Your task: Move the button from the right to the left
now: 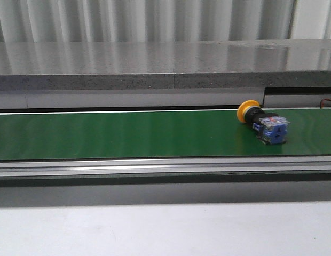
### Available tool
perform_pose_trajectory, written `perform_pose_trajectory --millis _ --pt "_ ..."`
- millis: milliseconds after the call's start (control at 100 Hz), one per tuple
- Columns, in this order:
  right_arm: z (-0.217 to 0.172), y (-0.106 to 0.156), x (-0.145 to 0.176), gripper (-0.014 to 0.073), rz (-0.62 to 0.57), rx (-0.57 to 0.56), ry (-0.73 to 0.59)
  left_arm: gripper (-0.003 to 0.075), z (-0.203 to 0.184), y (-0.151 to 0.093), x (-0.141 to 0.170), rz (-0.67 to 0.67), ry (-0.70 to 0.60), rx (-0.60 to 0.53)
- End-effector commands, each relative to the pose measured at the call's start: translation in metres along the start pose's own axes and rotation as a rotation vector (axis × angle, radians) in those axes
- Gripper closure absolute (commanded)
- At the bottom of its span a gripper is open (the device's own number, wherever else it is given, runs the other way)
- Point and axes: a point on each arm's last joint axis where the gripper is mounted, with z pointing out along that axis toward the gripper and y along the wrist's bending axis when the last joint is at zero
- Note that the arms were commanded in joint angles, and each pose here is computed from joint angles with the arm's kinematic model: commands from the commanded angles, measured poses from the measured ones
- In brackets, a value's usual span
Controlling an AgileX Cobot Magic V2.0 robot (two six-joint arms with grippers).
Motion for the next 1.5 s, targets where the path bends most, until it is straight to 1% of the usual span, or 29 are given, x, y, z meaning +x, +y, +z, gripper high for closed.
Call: perform_pose_trajectory --millis 0,60,130,320,570,650,700,770,800,820,860,870,890,940,990,1040,1080,1240,1490 --pt "-0.004 -0.001 -0.012 0.0662 -0.009 0.017 -0.084 0.074 0.004 -0.001 -0.024 -0.012 0.034 0.001" --pt "-0.004 -0.001 -0.012 0.0662 -0.009 0.017 -0.084 0.074 0.012 -0.001 -0.027 -0.011 0.103 -0.005" --pt "-0.004 -0.001 -0.012 0.0662 -0.009 0.017 -0.084 0.074 0.019 -0.002 -0.03 -0.01 0.153 -0.008" --pt "-0.004 -0.001 -0.012 0.0662 -0.009 0.017 -0.084 0.074 0.034 -0.002 -0.029 -0.007 0.228 -0.012" --pt "-0.004 -0.001 -0.012 0.0662 -0.009 0.017 -0.084 0.0739 0.037 -0.002 -0.028 -0.006 0.248 -0.013" --pt "-0.004 -0.001 -0.012 0.0662 -0.009 0.017 -0.084 0.0725 0.037 -0.002 -0.028 -0.006 0.248 -0.013" --pt "-0.004 -0.001 -0.012 0.0662 -0.009 0.017 -0.084 0.0689 0.037 -0.002 -0.028 -0.006 0.248 -0.013" --pt "-0.004 -0.001 -0.012 0.0662 -0.009 0.017 -0.084 0.0597 0.037 -0.002 -0.028 -0.006 0.248 -0.013" --pt "-0.004 -0.001 -0.012 0.0662 -0.009 0.017 -0.084 0.0534 0.037 -0.002 -0.028 -0.006 0.248 -0.013" --pt "-0.004 -0.001 -0.012 0.0662 -0.009 0.017 -0.084 0.0506 0.037 -0.002 -0.028 -0.006 0.248 -0.013" --pt "-0.004 -0.001 -0.012 0.0662 -0.009 0.017 -0.084 0.0411 0.037 -0.002 -0.028 -0.006 0.248 -0.013" --pt "-0.004 -0.001 -0.012 0.0662 -0.009 0.017 -0.084 0.0377 0.037 -0.002 -0.028 -0.006 0.248 -0.013" --pt "-0.004 -0.001 -0.012 0.0662 -0.009 0.017 -0.084 0.0342 0.037 -0.002 -0.028 -0.006 0.248 -0.013" --pt "-0.004 -0.001 -0.012 0.0662 -0.009 0.017 -0.084 0.0209 0.037 -0.002 -0.028 -0.006 0.248 -0.013" --pt "-0.004 -0.001 -0.012 0.0662 -0.009 0.017 -0.084 0.012 0.037 -0.002 -0.029 -0.007 0.246 -0.013" --pt "-0.004 -0.001 -0.012 0.0662 -0.009 0.017 -0.084 0.0069 0.037 -0.002 -0.029 -0.007 0.246 -0.013" --pt "-0.004 -0.001 -0.012 0.0662 -0.009 0.017 -0.084 0.0054 0.037 -0.002 -0.029 -0.007 0.246 -0.013" --pt "-0.004 -0.001 -0.012 0.0662 -0.009 0.017 -0.084 0.006 0.037 -0.003 -0.029 -0.014 0.247 -0.006" --pt "-0.004 -0.001 -0.012 0.0662 -0.009 0.017 -0.084 0.0061 0.045 -0.009 -0.03 -0.065 0.271 0.044"
